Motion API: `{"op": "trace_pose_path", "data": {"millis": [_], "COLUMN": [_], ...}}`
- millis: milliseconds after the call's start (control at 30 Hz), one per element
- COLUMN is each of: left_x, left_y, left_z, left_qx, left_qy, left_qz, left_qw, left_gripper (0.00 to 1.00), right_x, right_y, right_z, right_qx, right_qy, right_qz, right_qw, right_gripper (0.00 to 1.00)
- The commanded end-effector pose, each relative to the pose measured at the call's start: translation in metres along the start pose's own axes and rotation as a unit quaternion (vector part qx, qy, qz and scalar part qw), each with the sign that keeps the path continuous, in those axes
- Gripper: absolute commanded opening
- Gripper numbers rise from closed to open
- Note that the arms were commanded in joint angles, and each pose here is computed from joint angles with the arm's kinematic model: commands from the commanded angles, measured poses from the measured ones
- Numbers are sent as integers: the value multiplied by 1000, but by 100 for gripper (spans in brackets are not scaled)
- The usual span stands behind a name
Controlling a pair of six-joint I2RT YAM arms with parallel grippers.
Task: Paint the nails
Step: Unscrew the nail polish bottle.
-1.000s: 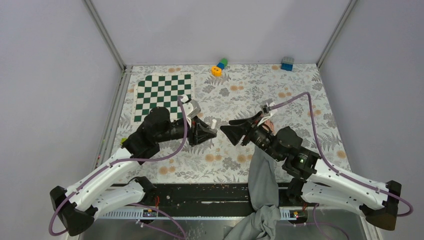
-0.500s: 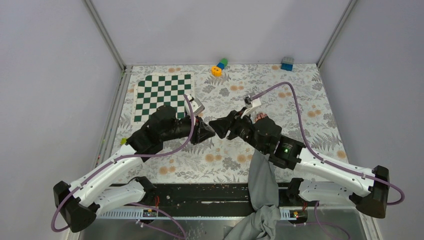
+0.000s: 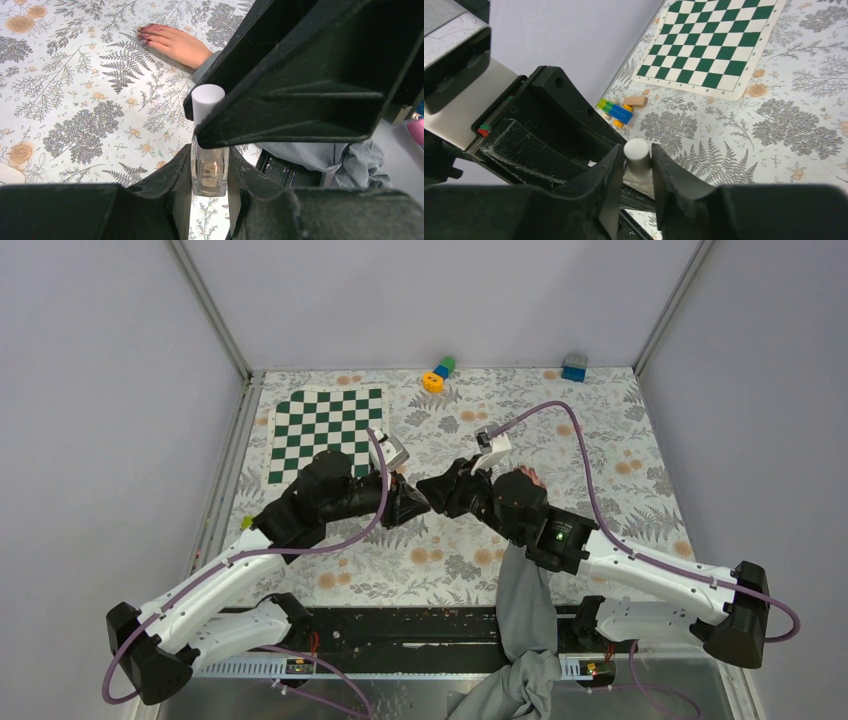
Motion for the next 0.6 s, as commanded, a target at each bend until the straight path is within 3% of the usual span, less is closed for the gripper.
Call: {"op": "trace_pose_path", "data": {"millis": [0, 200, 567], "left_x": [3, 2, 2], "left_y": [-7, -6, -14], "left_z": [-29, -29, -30], "left_qx": [-17, -17, -23], "left_qy": [-45, -45, -51], "left_qz": [6, 6, 39], "left_qw": [999, 999, 998], "left_gripper": [0, 0, 0], "right_x": [-1, 1, 11], "right_y": [12, 11, 15], "right_z": [-20, -21, -19], "right_qx": [-1, 5, 59], "right_qy": [-31, -33, -24], "right_qz": [2, 2, -45], "right_qw": [1000, 999, 997], "right_gripper": [28, 0, 0]}}
Point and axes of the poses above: each gripper's point midway between its finger pads, its own x axis back along the fingers, its own y axis along the line the jaws close on, z = x × y, the point moved 6 cm from there along x, back along the fingers, and after that the axes turned 1 degree about x, right-handed, at the moved point
